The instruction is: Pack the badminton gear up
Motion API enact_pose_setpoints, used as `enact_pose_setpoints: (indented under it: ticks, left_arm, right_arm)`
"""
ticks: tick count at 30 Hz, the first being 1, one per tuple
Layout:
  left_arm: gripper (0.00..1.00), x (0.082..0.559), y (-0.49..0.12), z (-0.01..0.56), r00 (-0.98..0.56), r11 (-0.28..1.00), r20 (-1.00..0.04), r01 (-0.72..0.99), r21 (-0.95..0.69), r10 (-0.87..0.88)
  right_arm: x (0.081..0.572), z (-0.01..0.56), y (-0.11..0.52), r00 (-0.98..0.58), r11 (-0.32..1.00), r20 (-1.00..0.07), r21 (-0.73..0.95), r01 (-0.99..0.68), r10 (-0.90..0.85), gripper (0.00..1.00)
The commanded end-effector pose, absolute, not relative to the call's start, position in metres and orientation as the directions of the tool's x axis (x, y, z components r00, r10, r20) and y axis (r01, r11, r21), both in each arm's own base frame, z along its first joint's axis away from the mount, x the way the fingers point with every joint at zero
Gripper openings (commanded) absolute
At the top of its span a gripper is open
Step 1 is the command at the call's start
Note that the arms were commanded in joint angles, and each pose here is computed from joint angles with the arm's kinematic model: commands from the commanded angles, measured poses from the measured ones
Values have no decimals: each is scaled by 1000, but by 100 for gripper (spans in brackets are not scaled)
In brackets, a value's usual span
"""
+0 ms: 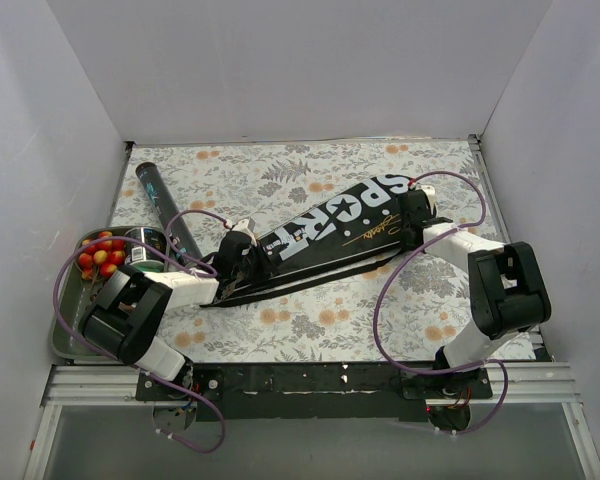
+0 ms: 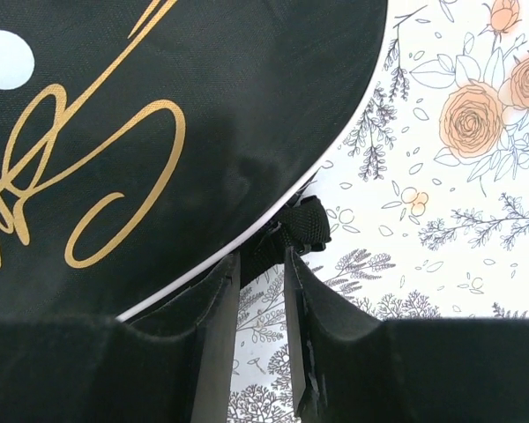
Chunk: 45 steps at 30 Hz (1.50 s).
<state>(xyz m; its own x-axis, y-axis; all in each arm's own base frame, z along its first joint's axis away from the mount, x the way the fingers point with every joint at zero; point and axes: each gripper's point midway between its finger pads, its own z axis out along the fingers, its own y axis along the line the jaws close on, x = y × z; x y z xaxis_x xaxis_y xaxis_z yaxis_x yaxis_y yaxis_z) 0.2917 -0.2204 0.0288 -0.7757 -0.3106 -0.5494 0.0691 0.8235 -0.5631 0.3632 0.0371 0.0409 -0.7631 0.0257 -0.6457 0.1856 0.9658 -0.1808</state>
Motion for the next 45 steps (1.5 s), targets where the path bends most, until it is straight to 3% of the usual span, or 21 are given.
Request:
enact_pose_setpoints:
  ticks: [1,29,39,45]
  left_arm:
    - [5,280,-213,17,-794,848,-540,61,-527,-278]
    - [5,279,-212,15,-797,855,-541,61,-515,-269]
    - [4,279,-212,15,-795,855,-544,63,-514,-269]
    - [4,279,-211,14,-795,858,-545,60,-510,-268]
  right_arm:
    - [380,46,34,-727,964,-686,-184,193,14,33]
    - [397,31,33,-755,958,-656,-211,196,10,18]
    - [403,29,38,-764,964,-645,-211,163,-12,1]
    - [402,29,42,-768,971,-640,-199,131,-28,1]
